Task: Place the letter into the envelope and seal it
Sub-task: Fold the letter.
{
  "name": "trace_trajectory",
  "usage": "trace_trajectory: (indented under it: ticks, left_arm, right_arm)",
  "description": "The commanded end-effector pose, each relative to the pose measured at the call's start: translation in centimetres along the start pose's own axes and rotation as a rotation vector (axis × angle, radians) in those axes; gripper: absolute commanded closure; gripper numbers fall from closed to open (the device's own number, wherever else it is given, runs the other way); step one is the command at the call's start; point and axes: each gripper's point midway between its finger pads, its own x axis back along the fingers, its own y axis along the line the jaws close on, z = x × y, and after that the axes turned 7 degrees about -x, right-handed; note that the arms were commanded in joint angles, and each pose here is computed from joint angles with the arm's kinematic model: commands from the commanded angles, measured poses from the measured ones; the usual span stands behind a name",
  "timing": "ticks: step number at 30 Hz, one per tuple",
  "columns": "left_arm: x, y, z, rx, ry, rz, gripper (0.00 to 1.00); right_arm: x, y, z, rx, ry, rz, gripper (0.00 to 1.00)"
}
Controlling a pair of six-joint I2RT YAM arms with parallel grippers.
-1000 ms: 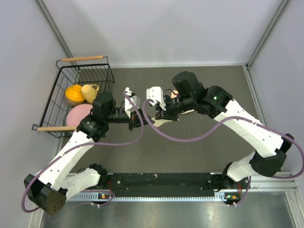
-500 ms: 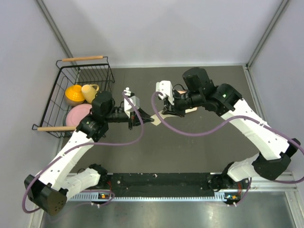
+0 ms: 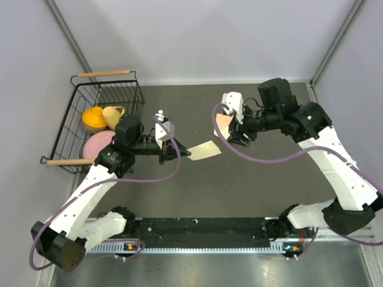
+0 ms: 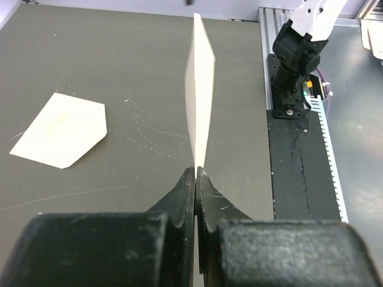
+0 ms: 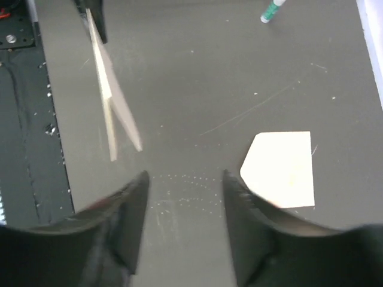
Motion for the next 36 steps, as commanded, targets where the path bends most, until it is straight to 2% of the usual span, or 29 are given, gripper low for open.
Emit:
trace_trajectory:
  ticks: [1, 2, 4, 10, 15, 18, 20, 21, 24, 27, 29, 31, 32, 33, 34, 35, 36]
  left_arm:
    - [0.0, 0.2, -1.2, -0.041, -0.019, 0.017, 1.0]
    - [0.0, 0.2, -1.1, -0.042, -0.018, 0.021, 1.0]
    - [-0.1, 0.1, -1.1, -0.059, -0.013, 0.032, 1.0]
    - [-0.7, -0.3, -1.1, -0.086, 0.004, 0.067, 1.0]
    - [-0.8, -0.9, -1.1, -0.115, 0.013, 0.093, 1.0]
    - [-0.9, -1.0, -1.1, -0.117, 0.017, 0.093, 1.0]
    - [-0.9, -0.9, -1.0, -0.114, 0.022, 0.094, 1.0]
    - [-0.9, -0.8, -1.0, -0.117, 0.025, 0.09, 1.0]
    - [-0.8, -0.5, -1.4, -0.137, 0.03, 0.081, 1.0]
    - [-0.8, -0.2, -1.8, -0.149, 0.033, 0.08, 1.0]
    - [-0.7, 0.0, -2.2, -0.158, 0.034, 0.074, 1.0]
    - [-0.8, 0.0, -2.2, -0.154, 0.039, 0.077, 1.0]
    - [-0.7, 0.2, -2.4, -0.143, 0.04, 0.067, 1.0]
    - [-0.8, 0.6, -2.6, -0.137, 0.038, 0.044, 0.98]
    - [-0.5, 1.5, -2.6, -0.119, 0.041, 0.002, 0.9]
    - [-0.3, 1.8, -2.6, -0.06, 0.031, -0.02, 0.75]
    - [0.1, 2.5, -2.9, -0.036, 0.013, -0.056, 0.64]
  right_arm:
    - [1.8, 2.3, -2.9, 0.028, -0.098, -0.094, 0.16]
    - [1.8, 2.5, -3.4, 0.037, -0.104, -0.103, 0.11]
    - [1.1, 3.9, -4.0, 0.086, -0.098, -0.13, 0.09]
    - [-2.0, 6.4, -4.3, 0.102, -0.059, -0.242, 0.16]
    - [-3.9, 6.3, -4.0, 0.107, -0.042, -0.244, 0.18]
    - [-4.8, 6.6, -3.8, 0.106, -0.032, -0.256, 0.29]
    - [-5.3, 6.7, -3.6, 0.101, -0.022, -0.266, 0.42]
    - [-5.3, 6.7, -3.5, 0.1, -0.02, -0.268, 0.45]
    - [-5.7, 6.4, -2.8, 0.091, 0.007, -0.249, 0.47]
    - [-6.1, 6.2, -1.9, 0.088, 0.031, -0.245, 0.62]
    - [-6.3, 6.3, -1.4, 0.078, 0.05, -0.249, 0.68]
    - [-6.5, 6.2, -1.4, 0.075, 0.055, -0.243, 1.0]
    - [-6.5, 6.1, -1.4, 0.056, 0.056, -0.242, 1.0]
    - [-6.4, 6.0, -1.6, 0.037, 0.048, -0.247, 1.0]
    - [-6.2, 5.9, -2.1, 0.013, 0.032, -0.249, 1.0]
    - [-6.1, 5.5, -2.4, -0.062, 0.026, -0.247, 1.0]
    - [-6.1, 4.3, -2.5, -0.145, 0.009, -0.255, 1.0]
